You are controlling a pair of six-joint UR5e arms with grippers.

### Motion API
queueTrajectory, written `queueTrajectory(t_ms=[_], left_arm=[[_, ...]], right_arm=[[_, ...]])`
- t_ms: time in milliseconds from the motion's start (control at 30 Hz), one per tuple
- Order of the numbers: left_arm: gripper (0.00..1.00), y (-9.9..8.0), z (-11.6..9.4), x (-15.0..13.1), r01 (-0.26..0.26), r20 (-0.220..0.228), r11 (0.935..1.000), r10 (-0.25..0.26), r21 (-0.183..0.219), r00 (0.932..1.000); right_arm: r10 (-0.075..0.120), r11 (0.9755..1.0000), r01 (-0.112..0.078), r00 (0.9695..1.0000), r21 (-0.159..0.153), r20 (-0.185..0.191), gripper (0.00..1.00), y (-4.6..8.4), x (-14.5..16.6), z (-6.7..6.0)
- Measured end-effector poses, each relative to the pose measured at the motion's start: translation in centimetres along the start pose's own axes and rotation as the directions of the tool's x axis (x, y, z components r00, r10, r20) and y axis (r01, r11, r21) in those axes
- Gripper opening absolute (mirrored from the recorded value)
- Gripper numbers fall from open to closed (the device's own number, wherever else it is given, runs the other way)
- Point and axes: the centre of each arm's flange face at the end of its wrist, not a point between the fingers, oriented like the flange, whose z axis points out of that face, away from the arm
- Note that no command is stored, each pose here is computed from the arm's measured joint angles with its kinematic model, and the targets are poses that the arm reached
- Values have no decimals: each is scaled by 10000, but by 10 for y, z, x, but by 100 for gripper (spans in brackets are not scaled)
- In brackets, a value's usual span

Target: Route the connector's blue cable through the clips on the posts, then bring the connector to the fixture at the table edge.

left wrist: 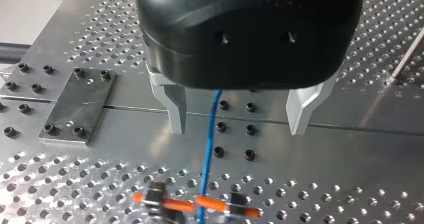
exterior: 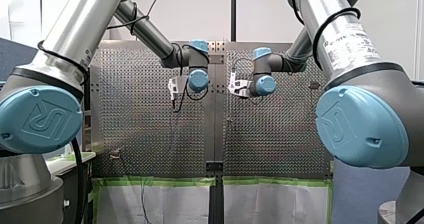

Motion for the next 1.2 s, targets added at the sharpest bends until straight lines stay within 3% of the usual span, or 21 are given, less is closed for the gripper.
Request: queueTrajectory(t_ms=[300,767,1200], left_arm=[[100,-4,5,-6,-253,109,9997,252,7,9996],[100,-6,23,-4,-514,120,9980,519,-381,9986],[100,-7,28,3,-722,118,9963,728,-474,9973]], right_arm=[[-2,10000,2,10000,4,2,0,0,0,0],[-6,10000,6,10000,-1,55,0,0,0,-1],[-15,10000,15,9999,5,113,0,-1,-1,-1]])
